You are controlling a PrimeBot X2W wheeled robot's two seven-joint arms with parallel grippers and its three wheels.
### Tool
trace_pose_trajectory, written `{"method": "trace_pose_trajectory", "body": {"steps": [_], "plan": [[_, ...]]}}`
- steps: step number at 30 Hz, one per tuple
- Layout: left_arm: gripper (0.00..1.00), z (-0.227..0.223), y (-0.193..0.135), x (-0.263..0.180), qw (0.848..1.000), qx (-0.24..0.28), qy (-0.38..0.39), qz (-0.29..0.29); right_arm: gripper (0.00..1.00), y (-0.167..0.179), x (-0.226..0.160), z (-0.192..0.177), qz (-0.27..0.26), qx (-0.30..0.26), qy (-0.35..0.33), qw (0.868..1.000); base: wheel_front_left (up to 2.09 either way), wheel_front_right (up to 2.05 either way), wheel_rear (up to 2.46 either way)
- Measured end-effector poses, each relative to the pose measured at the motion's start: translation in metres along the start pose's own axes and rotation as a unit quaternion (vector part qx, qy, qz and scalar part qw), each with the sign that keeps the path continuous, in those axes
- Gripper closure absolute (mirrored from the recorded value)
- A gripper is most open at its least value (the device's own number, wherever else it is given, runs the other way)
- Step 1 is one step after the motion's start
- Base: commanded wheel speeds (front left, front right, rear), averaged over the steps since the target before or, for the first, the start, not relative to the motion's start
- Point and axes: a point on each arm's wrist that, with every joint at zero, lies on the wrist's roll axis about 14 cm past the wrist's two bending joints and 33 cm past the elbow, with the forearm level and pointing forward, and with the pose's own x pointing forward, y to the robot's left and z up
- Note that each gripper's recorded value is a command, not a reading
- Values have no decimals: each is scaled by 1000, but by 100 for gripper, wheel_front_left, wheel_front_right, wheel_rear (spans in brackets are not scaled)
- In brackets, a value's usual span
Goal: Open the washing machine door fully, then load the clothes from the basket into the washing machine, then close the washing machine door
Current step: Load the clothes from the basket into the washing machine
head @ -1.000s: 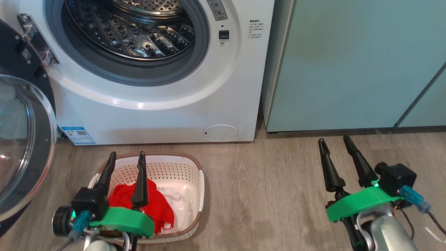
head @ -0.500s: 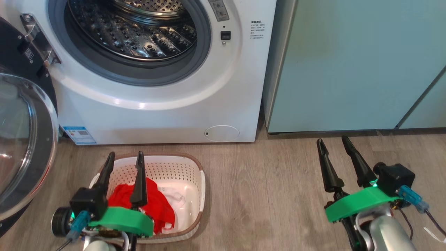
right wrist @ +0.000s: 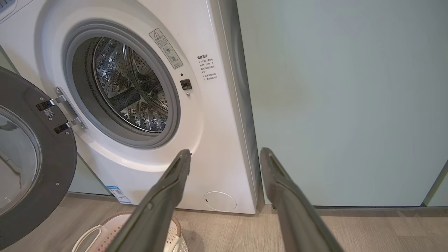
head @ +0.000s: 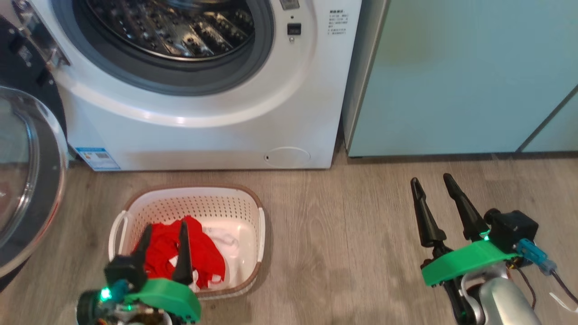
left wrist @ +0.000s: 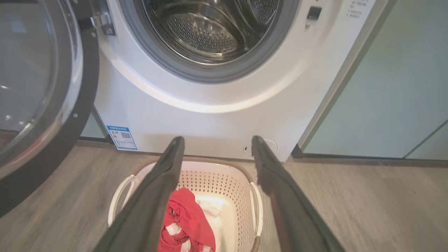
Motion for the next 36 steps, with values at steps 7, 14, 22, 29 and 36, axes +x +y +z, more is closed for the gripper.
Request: {"method": "trace_pose_trajectory", "body": {"steps": [7,14,22,29,36], "plan": [[0,-89,-1,-5,989,35,143,-11,0,-7,13,-11,-8,-1,15,1000,0,0,0],[0,-146,-10,21,969,65,234,-46,0,-18,34,-27,-17,-7,32,999,0,0,0],[0,-219,10,48,930,114,344,-62,0,-34,54,-67,-29,-7,78,997,0,0,0],[0,-266,20,80,907,141,391,-70,0,-56,59,-99,-56,-3,111,992,0,0,0],[0,-316,31,86,873,172,448,-86,0,-77,60,-123,-80,-2,137,987,0,0,0]]}}
